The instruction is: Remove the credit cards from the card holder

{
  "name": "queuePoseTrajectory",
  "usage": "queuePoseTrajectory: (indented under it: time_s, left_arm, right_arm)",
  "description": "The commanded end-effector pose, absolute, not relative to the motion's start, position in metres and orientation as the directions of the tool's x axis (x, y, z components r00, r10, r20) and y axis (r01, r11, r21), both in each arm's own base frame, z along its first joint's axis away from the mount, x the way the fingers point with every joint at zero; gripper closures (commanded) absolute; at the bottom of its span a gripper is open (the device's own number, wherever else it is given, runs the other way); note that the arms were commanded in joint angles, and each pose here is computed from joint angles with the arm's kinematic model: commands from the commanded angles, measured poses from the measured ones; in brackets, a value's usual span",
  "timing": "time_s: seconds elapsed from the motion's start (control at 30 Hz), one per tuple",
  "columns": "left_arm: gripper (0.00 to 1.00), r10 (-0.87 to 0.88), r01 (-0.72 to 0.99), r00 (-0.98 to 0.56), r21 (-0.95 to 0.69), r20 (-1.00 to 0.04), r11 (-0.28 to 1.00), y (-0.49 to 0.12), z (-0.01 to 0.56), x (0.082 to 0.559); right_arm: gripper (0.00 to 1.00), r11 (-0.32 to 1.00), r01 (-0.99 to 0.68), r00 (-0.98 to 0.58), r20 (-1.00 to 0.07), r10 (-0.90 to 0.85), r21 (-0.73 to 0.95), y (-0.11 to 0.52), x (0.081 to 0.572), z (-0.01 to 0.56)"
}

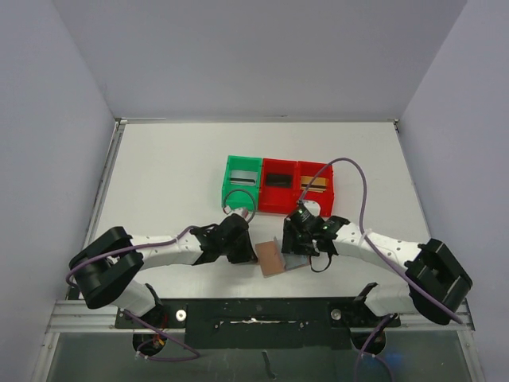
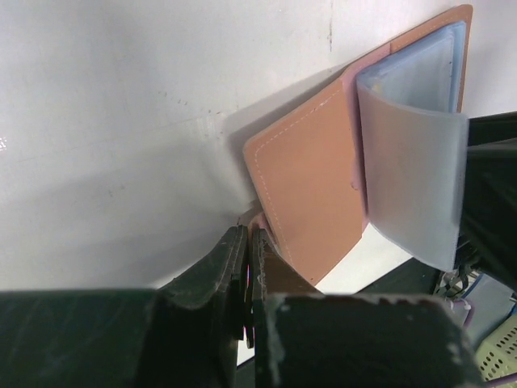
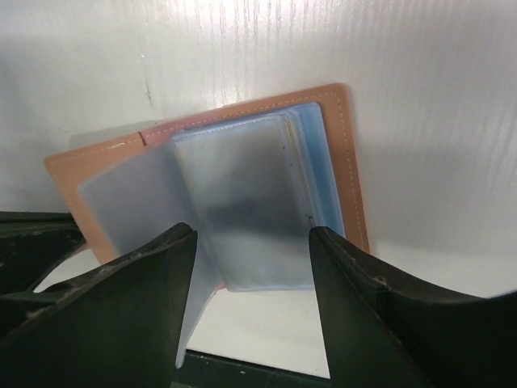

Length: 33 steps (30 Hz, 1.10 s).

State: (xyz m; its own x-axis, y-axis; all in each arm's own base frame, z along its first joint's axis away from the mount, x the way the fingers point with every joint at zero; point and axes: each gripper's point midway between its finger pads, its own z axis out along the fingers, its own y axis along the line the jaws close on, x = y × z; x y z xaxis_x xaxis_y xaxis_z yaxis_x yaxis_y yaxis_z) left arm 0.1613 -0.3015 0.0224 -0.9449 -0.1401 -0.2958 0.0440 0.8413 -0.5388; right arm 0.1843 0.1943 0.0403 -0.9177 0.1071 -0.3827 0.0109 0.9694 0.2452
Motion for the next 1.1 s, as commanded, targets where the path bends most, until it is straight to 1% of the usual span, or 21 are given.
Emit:
queuePoseTrajectory:
  time_s: [0.0, 0.13, 0.3, 0.5, 0.57, 0.73, 0.8, 0.87, 0.9, 1.0, 1.07]
  left_arm:
    - [1.0, -0.123, 0.085, -0.939, -0.562, -0.322, 0.823, -0.315, 0.035, 0.168]
    - [1.0, -0.113, 0.086, -0.943, -0.557, -0.313, 0.826, -0.315, 0.031, 0.166]
    - [1.0, -0.116, 0.078, -0.946, -0.561, -0.302, 0.824, -0.319, 0.03, 0.166]
    - [1.0, -0.102, 0.085, -0.948, -0.551, -0.301, 0.83, -0.319, 0.028, 0.165]
    - [1.0, -0.1, 0.085, -0.949, -0.547, -0.299, 0.833, -0.318, 0.027, 0.165]
    - [1.0, -0.101, 0.083, -0.95, -0.551, -0.296, 0.83, -0.319, 0.026, 0.165]
    - [1.0, -0.1, 0.083, -0.95, -0.55, -0.295, 0.831, -0.318, 0.025, 0.164]
    - [1.0, -0.1, 0.081, -0.951, -0.548, -0.294, 0.833, -0.318, 0.024, 0.164]
    - [1.0, -0.099, 0.082, -0.951, -0.549, -0.293, 0.832, -0.318, 0.024, 0.164]
    - [1.0, -0.098, 0.082, -0.952, -0.549, -0.29, 0.832, -0.319, 0.023, 0.164]
    - [1.0, -0.099, 0.081, -0.952, -0.55, -0.289, 0.831, -0.319, 0.023, 0.164]
  right_arm:
    - [0.41, 0.973, -0.044, -0.913, -0.404, 0.052, 0.225, 0.209, 0.188, 0.042]
    - [0.39, 0.985, -0.043, -0.916, -0.4, 0.028, 0.167, 0.209, 0.186, 0.034]
    - [0.5, 0.998, -0.019, -0.914, -0.405, 0.008, 0.062, 0.198, 0.185, 0.028]
    - [0.62, 0.997, -0.046, -0.916, -0.402, -0.019, 0.059, 0.204, 0.184, 0.026]
    - [0.69, 0.997, -0.054, -0.911, -0.412, -0.023, 0.063, 0.208, 0.184, 0.029]
    - [0.71, 0.99, -0.061, -0.893, -0.45, 0.003, 0.13, 0.219, 0.188, 0.044]
    - [0.75, 0.985, -0.074, -0.886, -0.464, 0.008, 0.159, 0.222, 0.189, 0.05]
    - [0.86, 0.976, -0.086, -0.881, -0.472, 0.018, 0.199, 0.226, 0.19, 0.056]
    - [0.88, 0.973, -0.088, -0.881, -0.472, 0.023, 0.213, 0.227, 0.189, 0.056]
    - [0.93, 0.969, -0.083, -0.879, -0.475, 0.04, 0.234, 0.227, 0.188, 0.059]
    - [0.94, 0.968, -0.077, -0.88, -0.473, 0.046, 0.238, 0.226, 0.187, 0.058]
